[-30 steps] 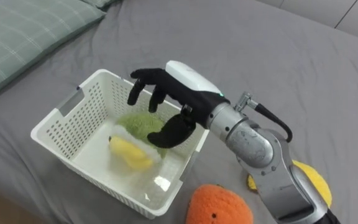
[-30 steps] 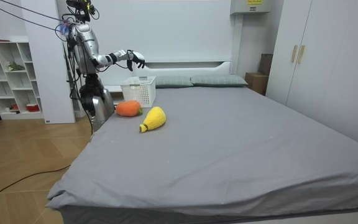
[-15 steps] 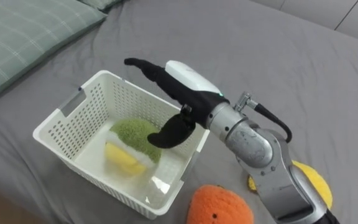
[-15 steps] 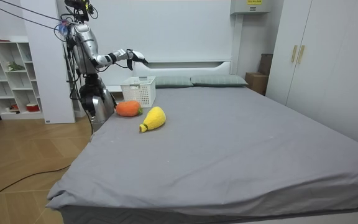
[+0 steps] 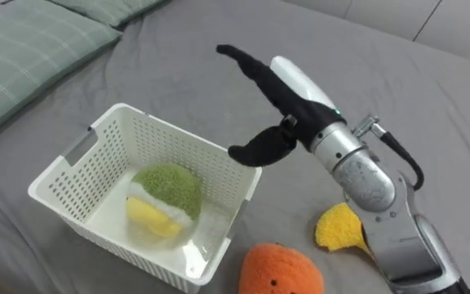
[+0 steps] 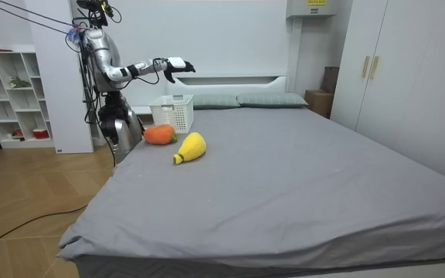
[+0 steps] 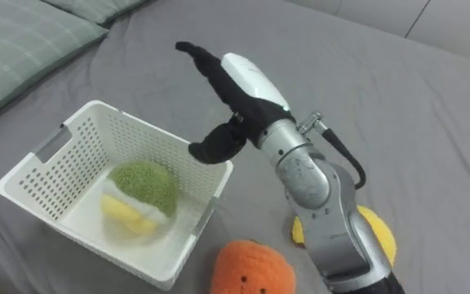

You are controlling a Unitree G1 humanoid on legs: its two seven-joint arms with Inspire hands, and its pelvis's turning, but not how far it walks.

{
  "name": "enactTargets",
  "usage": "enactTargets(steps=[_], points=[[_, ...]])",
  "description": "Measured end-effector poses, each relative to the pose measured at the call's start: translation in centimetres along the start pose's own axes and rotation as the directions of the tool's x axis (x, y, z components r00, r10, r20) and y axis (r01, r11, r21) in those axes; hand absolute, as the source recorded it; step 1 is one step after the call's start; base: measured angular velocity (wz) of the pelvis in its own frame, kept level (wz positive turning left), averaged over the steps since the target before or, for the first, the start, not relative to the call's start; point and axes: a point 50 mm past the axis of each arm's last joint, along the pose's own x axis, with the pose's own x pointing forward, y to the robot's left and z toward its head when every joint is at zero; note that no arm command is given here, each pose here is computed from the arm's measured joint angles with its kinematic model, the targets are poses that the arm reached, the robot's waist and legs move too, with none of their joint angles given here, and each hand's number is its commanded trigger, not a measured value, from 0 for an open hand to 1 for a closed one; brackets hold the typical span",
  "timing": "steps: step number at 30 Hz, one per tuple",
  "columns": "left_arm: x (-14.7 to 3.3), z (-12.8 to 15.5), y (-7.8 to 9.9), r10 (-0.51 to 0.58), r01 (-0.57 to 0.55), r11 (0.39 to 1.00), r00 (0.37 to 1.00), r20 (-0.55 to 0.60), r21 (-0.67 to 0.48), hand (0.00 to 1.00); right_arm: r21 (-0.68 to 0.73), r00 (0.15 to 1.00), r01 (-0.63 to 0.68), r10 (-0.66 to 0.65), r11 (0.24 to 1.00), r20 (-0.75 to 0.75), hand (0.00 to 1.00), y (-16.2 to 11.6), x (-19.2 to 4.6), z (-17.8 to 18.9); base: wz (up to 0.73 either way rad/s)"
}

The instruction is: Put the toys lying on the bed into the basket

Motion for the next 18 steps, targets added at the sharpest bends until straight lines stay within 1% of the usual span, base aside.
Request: enactTargets(steps=[7,9,12,14,18], points=[[-0.1,-1.2,0.3,0.027,-0.028,0.999,0.999,-0.042,-0.043,0.0,-0.022,0.984,0.14,-0.142,0.99,-0.109,0.0,-2.3,-1.7,-2.7,-0.09],[-0.1,-1.3,0.5,0.035,-0.038,0.998,0.998,-0.051,-0.058,0.0,-0.053,0.972,0.186,-0.192,0.981,-0.138,0.0,-3.5,-2.3,-3.5,-0.07],[0.0,-1.5,0.7,0.042,-0.046,0.996,0.997,-0.058,-0.078,0.0,-0.079,0.955,0.233,-0.244,0.969,-0.17,0.0,-4.5,-3.0,-4.3,-0.04],[0.0,-1.4,0.8,0.042,-0.046,0.995,0.998,-0.057,-0.084,0.0,-0.083,0.946,0.247,-0.259,0.965,-0.193,0.0,-4.7,-3.4,-4.9,-0.14],[0.0,-1.3,1.0,0.048,-0.053,0.994,0.998,-0.045,-0.1,0.0,-0.07,0.926,0.23,-0.241,0.971,-0.291,0.0,-4.2,-4.0,-7.3,-0.09]])
